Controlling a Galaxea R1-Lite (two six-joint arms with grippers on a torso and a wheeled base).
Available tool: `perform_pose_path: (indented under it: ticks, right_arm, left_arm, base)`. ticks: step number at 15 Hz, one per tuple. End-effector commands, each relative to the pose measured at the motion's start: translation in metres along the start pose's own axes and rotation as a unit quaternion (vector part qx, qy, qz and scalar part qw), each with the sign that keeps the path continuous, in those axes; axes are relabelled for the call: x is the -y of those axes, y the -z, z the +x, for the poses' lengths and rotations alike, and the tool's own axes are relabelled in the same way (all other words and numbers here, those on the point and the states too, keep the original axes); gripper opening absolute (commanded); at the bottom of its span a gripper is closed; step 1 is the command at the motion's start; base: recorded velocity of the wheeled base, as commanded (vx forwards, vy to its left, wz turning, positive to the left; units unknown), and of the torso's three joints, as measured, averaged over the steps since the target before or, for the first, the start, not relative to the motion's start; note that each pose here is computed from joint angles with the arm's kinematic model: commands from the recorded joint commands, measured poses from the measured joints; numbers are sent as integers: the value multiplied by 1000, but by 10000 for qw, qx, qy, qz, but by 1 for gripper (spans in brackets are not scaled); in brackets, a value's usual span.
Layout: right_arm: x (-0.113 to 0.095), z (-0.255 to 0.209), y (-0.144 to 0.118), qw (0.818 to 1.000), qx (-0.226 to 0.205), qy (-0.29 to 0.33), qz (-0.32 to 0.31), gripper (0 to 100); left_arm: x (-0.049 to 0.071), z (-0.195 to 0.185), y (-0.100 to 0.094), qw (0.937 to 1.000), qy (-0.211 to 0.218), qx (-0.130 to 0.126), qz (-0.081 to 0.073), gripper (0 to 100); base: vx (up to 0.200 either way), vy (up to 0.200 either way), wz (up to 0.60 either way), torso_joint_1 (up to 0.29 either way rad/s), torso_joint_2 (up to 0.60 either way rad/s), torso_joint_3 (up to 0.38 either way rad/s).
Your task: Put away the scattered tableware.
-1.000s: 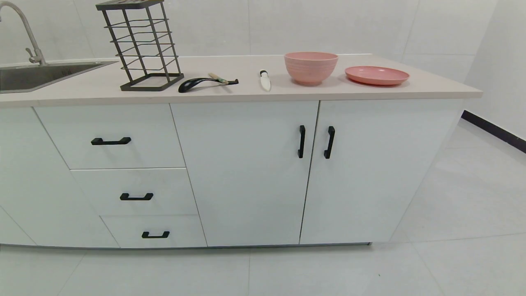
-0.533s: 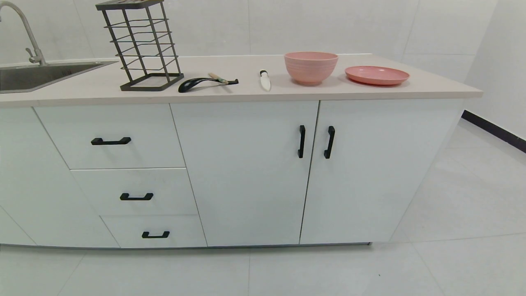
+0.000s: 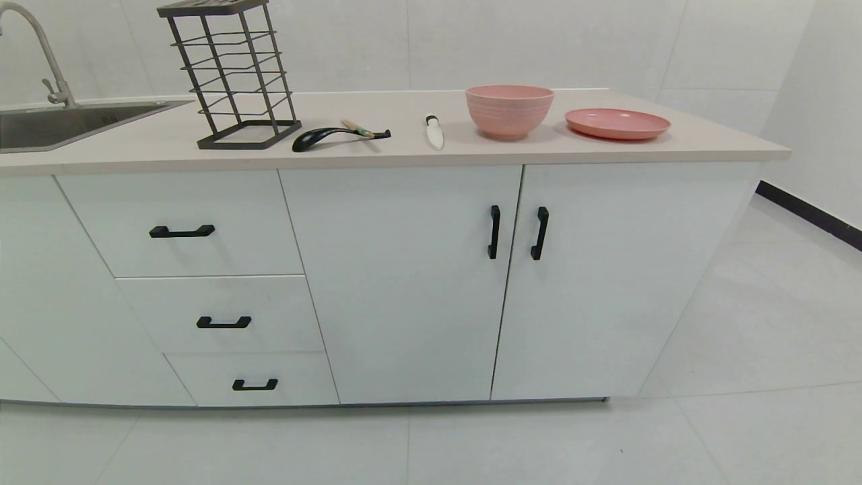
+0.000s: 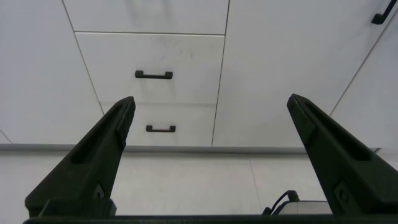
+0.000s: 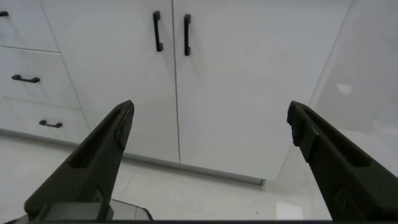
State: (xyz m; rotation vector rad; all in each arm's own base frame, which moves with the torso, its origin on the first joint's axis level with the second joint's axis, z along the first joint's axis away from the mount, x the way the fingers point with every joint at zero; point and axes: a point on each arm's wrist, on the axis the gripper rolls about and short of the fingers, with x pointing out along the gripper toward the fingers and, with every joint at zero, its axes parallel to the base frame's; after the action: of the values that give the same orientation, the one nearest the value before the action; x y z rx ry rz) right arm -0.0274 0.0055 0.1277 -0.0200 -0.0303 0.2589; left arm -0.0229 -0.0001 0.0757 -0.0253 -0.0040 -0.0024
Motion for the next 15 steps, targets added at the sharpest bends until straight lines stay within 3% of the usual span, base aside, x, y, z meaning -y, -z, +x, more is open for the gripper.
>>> perform_pose_path:
  ticks: [1, 4, 8, 15]
  right_arm:
    - [5, 21, -30, 9985, -487, -231, 136, 100]
    - [10, 41, -54, 9962, -741, -402, 221, 100]
    - [18, 90, -65, 9922, -990, -713, 244, 100]
    - [18, 186, -53, 9847, -1208, -1251, 46, 100]
  left_arm:
    - [0, 0, 0, 10000, 11, -5, 12, 100]
    - [0, 0, 0, 9998, 57, -13, 165, 100]
    - [0, 0, 0, 9998, 50, -13, 173, 100]
    - [0, 0, 0, 9998, 65, -13, 165, 100]
  base:
    - [0, 0, 0, 0, 0, 0]
    - [0, 0, 0, 0, 0, 0]
    - [0, 0, 0, 0, 0, 0]
    - [0, 0, 0, 0, 0, 0]
